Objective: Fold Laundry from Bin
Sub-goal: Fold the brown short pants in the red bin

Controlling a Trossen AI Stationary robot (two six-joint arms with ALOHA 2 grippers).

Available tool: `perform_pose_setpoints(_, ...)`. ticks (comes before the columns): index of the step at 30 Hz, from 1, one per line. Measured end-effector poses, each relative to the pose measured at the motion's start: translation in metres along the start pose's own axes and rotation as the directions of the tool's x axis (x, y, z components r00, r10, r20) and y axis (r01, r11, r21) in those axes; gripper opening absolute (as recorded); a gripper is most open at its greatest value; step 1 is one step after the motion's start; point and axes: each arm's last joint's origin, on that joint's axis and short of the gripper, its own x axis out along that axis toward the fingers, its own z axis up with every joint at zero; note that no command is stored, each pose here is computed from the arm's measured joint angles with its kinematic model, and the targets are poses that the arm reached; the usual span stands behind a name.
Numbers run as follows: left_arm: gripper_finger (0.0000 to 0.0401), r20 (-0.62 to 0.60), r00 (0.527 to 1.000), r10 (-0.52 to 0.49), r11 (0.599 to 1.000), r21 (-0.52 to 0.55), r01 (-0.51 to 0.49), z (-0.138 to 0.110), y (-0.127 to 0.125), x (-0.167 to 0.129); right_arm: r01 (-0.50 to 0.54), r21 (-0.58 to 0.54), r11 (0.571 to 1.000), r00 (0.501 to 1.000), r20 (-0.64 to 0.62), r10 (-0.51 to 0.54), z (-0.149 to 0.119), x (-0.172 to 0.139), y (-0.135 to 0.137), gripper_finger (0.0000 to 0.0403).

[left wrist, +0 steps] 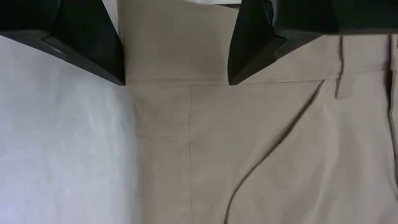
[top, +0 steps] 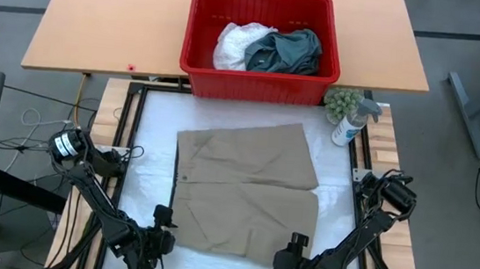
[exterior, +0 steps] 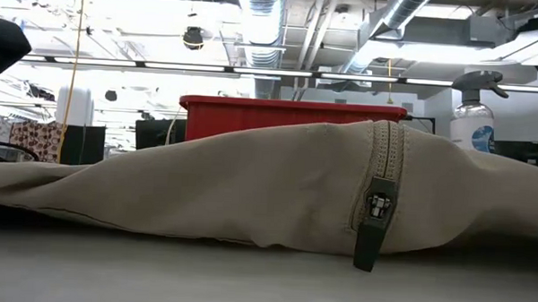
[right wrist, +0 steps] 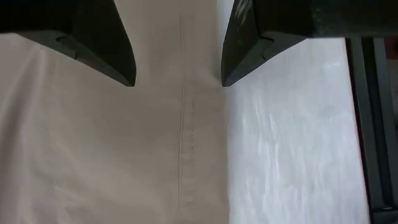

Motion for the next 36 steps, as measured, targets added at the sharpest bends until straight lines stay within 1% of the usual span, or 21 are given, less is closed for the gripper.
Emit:
perform_pose_setpoints(6, 0.0264, -0.003, 1.000, 0.001, 1.000, 0.014, -0.001, 0.000, 0.000, 0.000, 0.027, 0.016, 1.000, 0.999, -0.039, -0.026, -0.004, 0.002, -0.004, 0.0242)
perform_pose_setpoints(9, 0.0249, -0.025, 1.000, -0.009, 1.000, -0.010, 0.009, 0.001, 0.003, 0.002, 0.035, 0.043, 0.998, 0.996, -0.084, -0.031, -0.010, 0.006, -0.008, 0.0216)
perform_pose_setpoints(12, 0.0217, -0.048, 0.998, -0.030, 0.999, -0.044, 0.028, 0.002, 0.005, 0.004, 0.036, 0.077, 0.996, 0.991, -0.128, -0.026, -0.014, 0.010, -0.011, 0.0173)
perform_pose_setpoints(14, 0.0191, -0.054, 0.998, -0.034, 0.998, -0.053, 0.031, 0.003, 0.006, 0.005, 0.040, 0.099, 0.994, 0.990, -0.140, -0.026, -0.016, 0.011, -0.012, 0.0136)
perform_pose_setpoints(19, 0.0119, -0.076, 0.996, -0.056, 0.996, -0.068, 0.051, 0.004, 0.009, 0.007, 0.035, 0.103, 0.994, 0.988, -0.150, -0.019, -0.016, 0.011, -0.011, 0.0034)
perform_pose_setpoints(20, 0.0104, -0.081, 0.995, -0.061, 0.996, -0.071, 0.055, 0.004, 0.009, 0.007, 0.034, 0.103, 0.994, 0.988, -0.151, -0.018, -0.015, 0.010, -0.011, 0.0020)
perform_pose_setpoints(22, 0.0074, -0.087, 0.994, -0.067, 0.995, -0.073, 0.060, 0.005, 0.009, 0.008, 0.035, 0.104, 0.994, 0.989, -0.146, -0.019, -0.014, 0.009, -0.010, 0.0017)
perform_pose_setpoints(26, 0.0014, -0.088, 0.994, -0.070, 0.995, -0.084, 0.063, 0.004, 0.009, 0.008, 0.049, 0.104, 0.993, 0.992, -0.121, -0.037, -0.009, 0.003, -0.008, 0.0038)
perform_pose_setpoints(27, 0.0008, -0.091, 0.993, -0.075, 0.994, -0.092, 0.066, 0.004, 0.009, 0.008, 0.056, 0.101, 0.993, 0.992, -0.120, -0.044, -0.007, 0.000, -0.008, 0.0035)
perform_pose_setpoints(30, 0.0007, -0.091, 0.993, -0.077, 0.993, -0.101, 0.068, 0.004, 0.009, 0.008, 0.067, 0.084, 0.994, 0.994, -0.090, -0.060, -0.002, -0.008, -0.006, 0.0014)
perform_pose_setpoints(32, 0.0007, -0.091, 0.993, -0.078, 0.993, -0.101, 0.068, 0.004, 0.009, 0.008, 0.072, 0.072, 0.995, 0.995, -0.077, -0.066, 0.001, -0.014, -0.004, 0.0014)
perform_pose_setpoints(34, 0.0007, -0.091, 0.993, -0.078, 0.993, -0.101, 0.069, 0.004, 0.009, 0.008, 0.078, 0.057, 0.995, 0.994, -0.077, -0.073, 0.004, -0.019, -0.003, 0.0033)
perform_pose_setpoints(36, 0.0007, -0.091, 0.993, -0.078, 0.992, -0.102, 0.069, 0.004, 0.009, 0.008, 0.072, 0.062, 0.996, 0.995, -0.073, -0.067, 0.007, -0.022, -0.002, 0.0076)
